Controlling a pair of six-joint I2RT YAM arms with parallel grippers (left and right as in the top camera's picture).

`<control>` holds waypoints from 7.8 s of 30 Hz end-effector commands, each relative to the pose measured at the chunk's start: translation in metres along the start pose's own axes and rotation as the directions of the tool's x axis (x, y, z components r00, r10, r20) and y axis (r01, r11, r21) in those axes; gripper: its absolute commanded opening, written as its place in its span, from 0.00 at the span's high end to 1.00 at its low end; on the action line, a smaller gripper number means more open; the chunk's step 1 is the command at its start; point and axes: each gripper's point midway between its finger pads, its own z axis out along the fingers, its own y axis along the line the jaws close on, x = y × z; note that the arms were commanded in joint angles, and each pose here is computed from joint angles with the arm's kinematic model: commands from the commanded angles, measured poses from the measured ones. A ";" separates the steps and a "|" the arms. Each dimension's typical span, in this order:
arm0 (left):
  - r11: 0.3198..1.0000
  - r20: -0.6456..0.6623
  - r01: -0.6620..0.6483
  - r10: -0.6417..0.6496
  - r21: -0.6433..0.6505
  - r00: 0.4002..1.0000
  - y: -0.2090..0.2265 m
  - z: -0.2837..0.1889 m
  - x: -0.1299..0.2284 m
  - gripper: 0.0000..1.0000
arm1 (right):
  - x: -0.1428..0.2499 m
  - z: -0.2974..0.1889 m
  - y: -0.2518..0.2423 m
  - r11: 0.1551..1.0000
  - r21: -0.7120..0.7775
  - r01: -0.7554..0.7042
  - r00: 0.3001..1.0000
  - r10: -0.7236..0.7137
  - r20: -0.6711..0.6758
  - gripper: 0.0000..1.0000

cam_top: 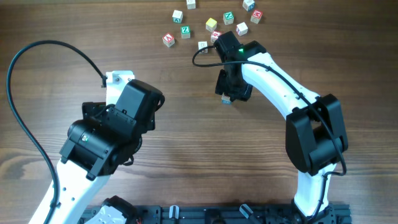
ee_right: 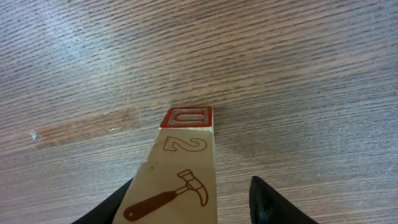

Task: Form a tower

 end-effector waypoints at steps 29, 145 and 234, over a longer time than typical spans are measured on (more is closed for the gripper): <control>1.000 0.009 0.000 0.000 0.001 1.000 0.002 -0.002 -0.001 0.00 | -0.017 -0.146 -0.018 0.988 -0.046 -0.147 0.957 0.153 0.245 0.01; 1.000 0.009 0.000 0.000 0.001 1.000 0.002 -0.002 -0.001 0.00 | 0.018 0.048 -0.005 0.570 -0.815 -0.104 0.893 0.414 0.175 0.96; 1.000 0.009 -0.001 0.001 0.000 1.000 0.002 -0.002 -0.001 0.00 | 0.011 0.024 -0.015 0.484 -0.874 -0.040 0.928 0.343 0.148 0.95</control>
